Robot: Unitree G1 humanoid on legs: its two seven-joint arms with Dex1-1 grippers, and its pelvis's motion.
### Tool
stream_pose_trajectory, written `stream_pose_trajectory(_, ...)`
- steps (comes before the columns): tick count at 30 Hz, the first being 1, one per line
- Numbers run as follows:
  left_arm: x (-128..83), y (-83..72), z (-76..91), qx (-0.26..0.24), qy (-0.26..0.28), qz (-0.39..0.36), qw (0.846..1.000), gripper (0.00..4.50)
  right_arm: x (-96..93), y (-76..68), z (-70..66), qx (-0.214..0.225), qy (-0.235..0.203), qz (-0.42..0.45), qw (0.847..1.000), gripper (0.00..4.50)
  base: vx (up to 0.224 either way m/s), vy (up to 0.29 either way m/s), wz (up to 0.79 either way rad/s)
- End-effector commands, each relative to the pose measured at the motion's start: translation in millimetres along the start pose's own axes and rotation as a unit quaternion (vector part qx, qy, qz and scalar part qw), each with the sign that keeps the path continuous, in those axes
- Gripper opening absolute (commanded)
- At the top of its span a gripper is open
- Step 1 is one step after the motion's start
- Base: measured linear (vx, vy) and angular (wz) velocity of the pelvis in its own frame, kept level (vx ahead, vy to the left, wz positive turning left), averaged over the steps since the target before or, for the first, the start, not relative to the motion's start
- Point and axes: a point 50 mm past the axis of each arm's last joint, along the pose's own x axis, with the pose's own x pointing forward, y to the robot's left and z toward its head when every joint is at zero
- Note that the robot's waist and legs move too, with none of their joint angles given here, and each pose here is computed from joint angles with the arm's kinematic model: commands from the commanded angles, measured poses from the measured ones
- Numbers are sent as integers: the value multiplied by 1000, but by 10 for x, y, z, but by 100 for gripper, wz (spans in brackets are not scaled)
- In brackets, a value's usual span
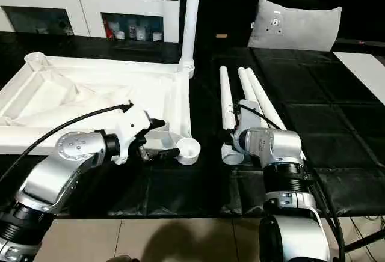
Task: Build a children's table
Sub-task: Pick table leg
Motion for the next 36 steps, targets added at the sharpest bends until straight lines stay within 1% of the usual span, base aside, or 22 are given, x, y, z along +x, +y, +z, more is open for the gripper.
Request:
stream_pose_trajectory(1,17,13,65,9,-5,-2,1000,450,13,-2,-30,8,10,5,1000,233,0,0,0)
stream_pose_trajectory(2,17,15,66,9,-5,-2,1000,450,17,0,-32,8,11,6,1000,212,0,0,0)
stream_pose_trajectory(6,14,19,63,8,-4,-1,1000,450,24,8,-32,3,12,6,1000,198,0,0,0)
stream_pose_trajectory(15,17,18,64,8,-4,-2,1000,450,24,4,-19,-4,4,5,1000,194,0,0,0)
stream_pose_trajectory(17,18,18,68,7,-6,-2,1000,450,23,-2,-7,-1,-4,3,1000,193,0,0,0)
stream_pose_trajectory(18,19,19,73,7,-7,-1,1000,450,21,-4,8,-1,-13,3,1000,193,0,0,0)
stream_pose_trajectory(19,19,26,79,6,-9,1,1000,450,17,0,43,-1,-35,6,999,193,0,0,0)
stream_pose_trajectory(20,20,49,90,4,-11,9,1000,450,0,15,112,0,-75,17,997,193,0,0,0)
stream_pose_trajectory(21,19,74,96,4,-12,18,1000,450,-19,36,160,8,-105,33,994,193,0,0,0)
stream_pose_trajectory(24,18,119,117,0,-20,36,999,450,-68,71,259,20,-166,66,984,193,0,0,0)
stream_pose_trajectory(25,18,130,128,0,-24,41,999,450,-91,83,299,24,-190,80,978,193,0,0,0)
stream_pose_trajectory(26,17,155,158,-4,-36,53,998,450,-156,109,392,36,-241,114,963,193,0,0,0)
stream_pose_trajectory(27,16,187,200,-12,-53,69,996,450,-214,128,462,57,-270,143,951,193,0,0,0)
stream_pose_trajectory(28,17,220,237,-22,-67,84,994,450,-256,142,507,75,-288,164,941,193,0,0,0)
stream_pose_trajectory(29,17,220,237,-22,-67,84,994,450,-256,142,507,75,-288,164,941,193,0,0,0)
stream_pose_trajectory(30,19,274,281,-43,-83,105,990,450,-313,167,559,93,-308,194,927,193,0,0,0)
stream_pose_trajectory(31,19,274,281,-43,-83,105,990,450,-313,167,559,93,-308,194,927,193,0,0,0)
stream_pose_trajectory(32,23,372,363,-89,-112,139,980,450,-417,212,631,111,-344,246,899,193,0,0,0)
stream_pose_trajectory(33,19,436,448,-124,-146,155,969,450,-493,257,659,112,-363,283,881,193,0,0,0)
stream_pose_trajectory(34,14,474,512,-149,-172,162,960,450,-545,287,671,111,-375,307,868,193,0,0,0)
stream_pose_trajectory(35,3,521,677,-203,-238,161,936,450,-631,352,675,97,-391,350,846,193,0,0,0)
stream_pose_trajectory(36,0,523,742,-222,-262,155,926,450,-655,382,663,85,-392,365,840,193,0,0,0)
